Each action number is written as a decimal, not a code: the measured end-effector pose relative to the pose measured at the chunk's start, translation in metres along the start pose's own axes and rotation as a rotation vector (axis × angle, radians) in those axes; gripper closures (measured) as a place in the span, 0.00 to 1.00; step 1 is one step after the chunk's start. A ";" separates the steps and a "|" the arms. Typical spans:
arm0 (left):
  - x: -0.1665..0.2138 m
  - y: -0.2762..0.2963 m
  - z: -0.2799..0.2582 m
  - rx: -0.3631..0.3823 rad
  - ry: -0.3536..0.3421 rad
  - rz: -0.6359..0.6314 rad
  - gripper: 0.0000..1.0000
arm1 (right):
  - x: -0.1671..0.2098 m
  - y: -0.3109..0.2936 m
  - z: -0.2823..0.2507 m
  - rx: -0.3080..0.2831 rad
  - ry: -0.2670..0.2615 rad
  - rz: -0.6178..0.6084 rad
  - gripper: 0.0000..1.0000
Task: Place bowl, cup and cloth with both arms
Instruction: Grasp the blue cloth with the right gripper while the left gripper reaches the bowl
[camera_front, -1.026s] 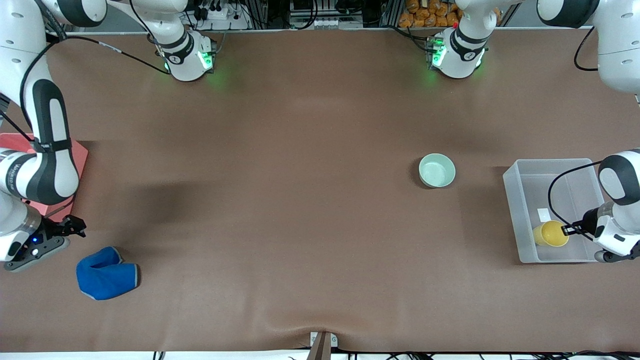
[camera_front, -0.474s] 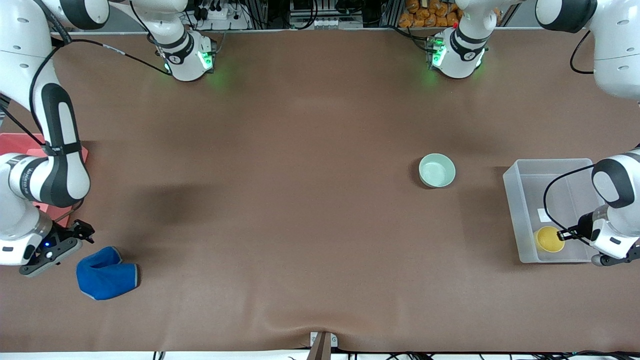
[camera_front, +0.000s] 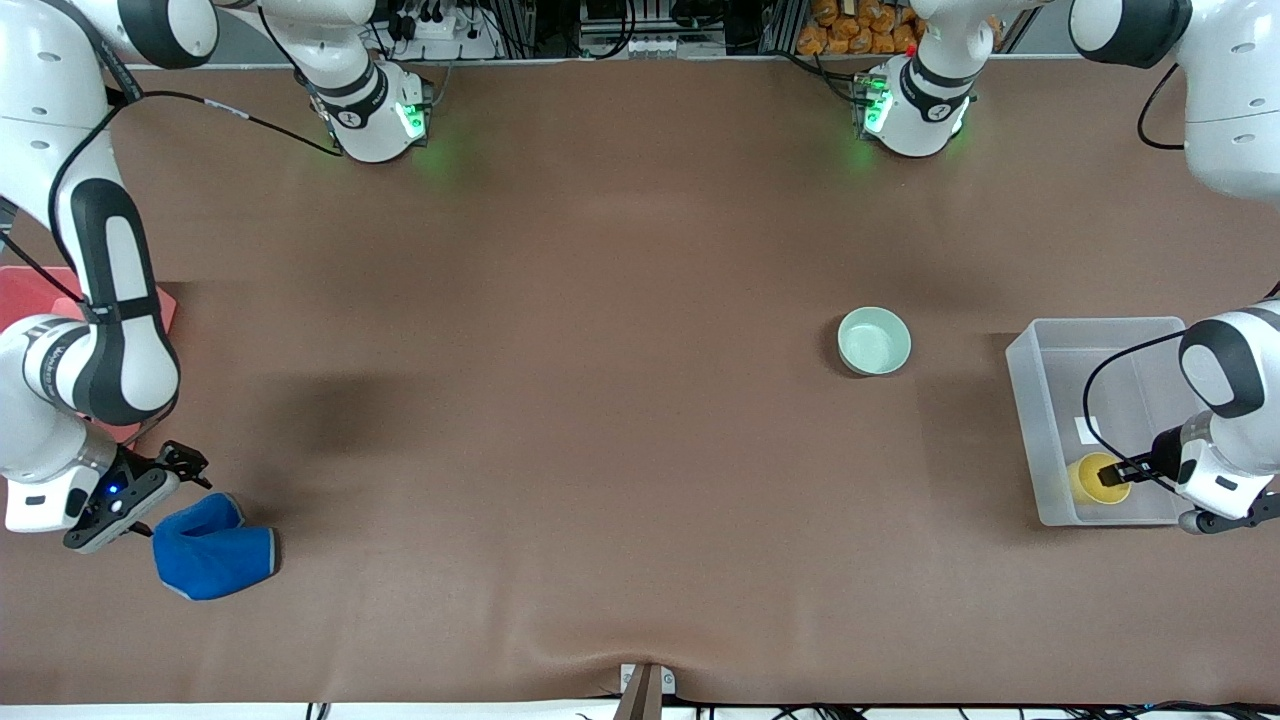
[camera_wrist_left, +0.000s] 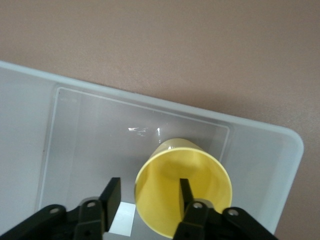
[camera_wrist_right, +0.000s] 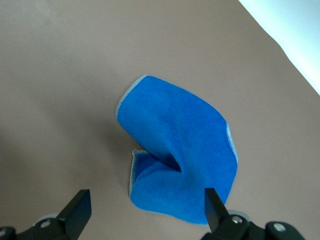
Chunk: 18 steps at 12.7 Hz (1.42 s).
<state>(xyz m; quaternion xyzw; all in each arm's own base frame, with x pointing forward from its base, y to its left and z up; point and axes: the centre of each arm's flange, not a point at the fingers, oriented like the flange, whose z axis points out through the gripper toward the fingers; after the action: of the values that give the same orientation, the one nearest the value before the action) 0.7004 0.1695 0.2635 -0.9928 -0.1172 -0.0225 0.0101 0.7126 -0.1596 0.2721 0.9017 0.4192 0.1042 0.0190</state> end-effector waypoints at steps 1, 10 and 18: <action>0.002 0.000 -0.005 0.000 0.008 -0.001 0.44 | -0.007 0.002 0.006 0.003 0.014 -0.018 0.00; -0.017 0.038 -0.115 -0.019 -0.072 0.023 0.34 | -0.021 0.008 0.021 0.001 0.035 -0.064 0.00; -0.117 0.135 -0.117 -0.051 -0.127 0.016 0.31 | -0.009 0.007 0.021 -0.044 0.070 -0.179 0.00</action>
<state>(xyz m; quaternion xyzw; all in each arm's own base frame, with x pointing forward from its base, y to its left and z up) 0.6137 0.0078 0.3734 -0.9931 -0.1090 0.0377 -0.0226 0.7168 -0.1696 0.2511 0.8558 0.4960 0.1426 0.0336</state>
